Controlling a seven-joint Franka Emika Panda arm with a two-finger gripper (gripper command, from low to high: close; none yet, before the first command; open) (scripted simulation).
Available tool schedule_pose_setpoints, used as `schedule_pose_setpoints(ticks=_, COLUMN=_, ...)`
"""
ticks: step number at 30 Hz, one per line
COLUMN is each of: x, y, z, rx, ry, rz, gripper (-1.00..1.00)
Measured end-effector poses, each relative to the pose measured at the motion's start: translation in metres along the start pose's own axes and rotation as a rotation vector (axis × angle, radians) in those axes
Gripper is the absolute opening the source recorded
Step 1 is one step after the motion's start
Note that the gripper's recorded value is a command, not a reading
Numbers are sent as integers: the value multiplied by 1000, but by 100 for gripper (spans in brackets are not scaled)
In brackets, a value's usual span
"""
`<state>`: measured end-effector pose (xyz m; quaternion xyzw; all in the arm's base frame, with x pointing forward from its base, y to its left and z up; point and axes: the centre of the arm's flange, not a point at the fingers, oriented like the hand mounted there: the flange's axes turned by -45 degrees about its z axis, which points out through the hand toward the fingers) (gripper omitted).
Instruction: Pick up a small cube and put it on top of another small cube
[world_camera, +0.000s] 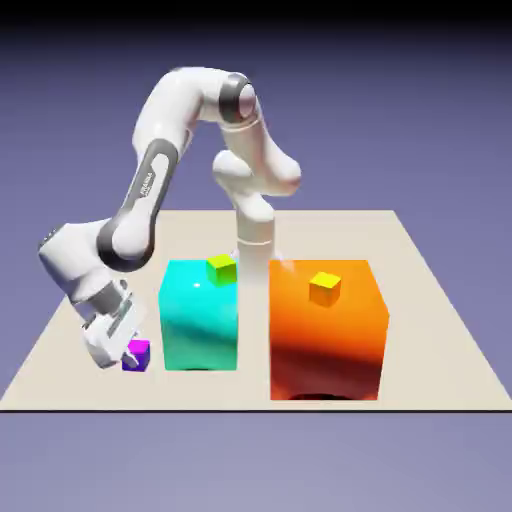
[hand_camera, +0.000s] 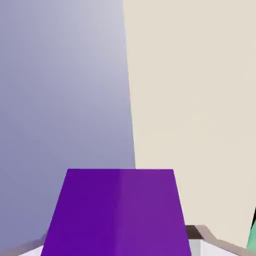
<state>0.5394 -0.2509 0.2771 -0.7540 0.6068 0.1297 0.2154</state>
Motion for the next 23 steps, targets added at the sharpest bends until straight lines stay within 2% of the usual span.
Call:
schedule_pose_setpoints(ticks=7, x=-127, y=-5, z=-43, rx=-269, ry=-56, rz=-482, gripper=-100)
schedule_pose_setpoints(ticks=13, x=-217, y=30, z=-78, rx=-531, ry=-117, rz=-807, gripper=-100)
schedule_pose_setpoints(ticks=15, x=-212, y=50, z=-68, rx=-609, ry=-146, rz=-761, gripper=-100)
schedule_pose_setpoints(ticks=19, x=-202, y=74, z=-21, rx=-610, ry=-147, rz=-763, gripper=-100)
schedule_pose_setpoints(ticks=20, x=-200, y=80, z=-11, rx=-610, ry=-147, rz=-763, gripper=100)
schedule_pose_setpoints(ticks=23, x=-202, y=73, z=-23, rx=-612, ry=-146, rz=-763, gripper=100)
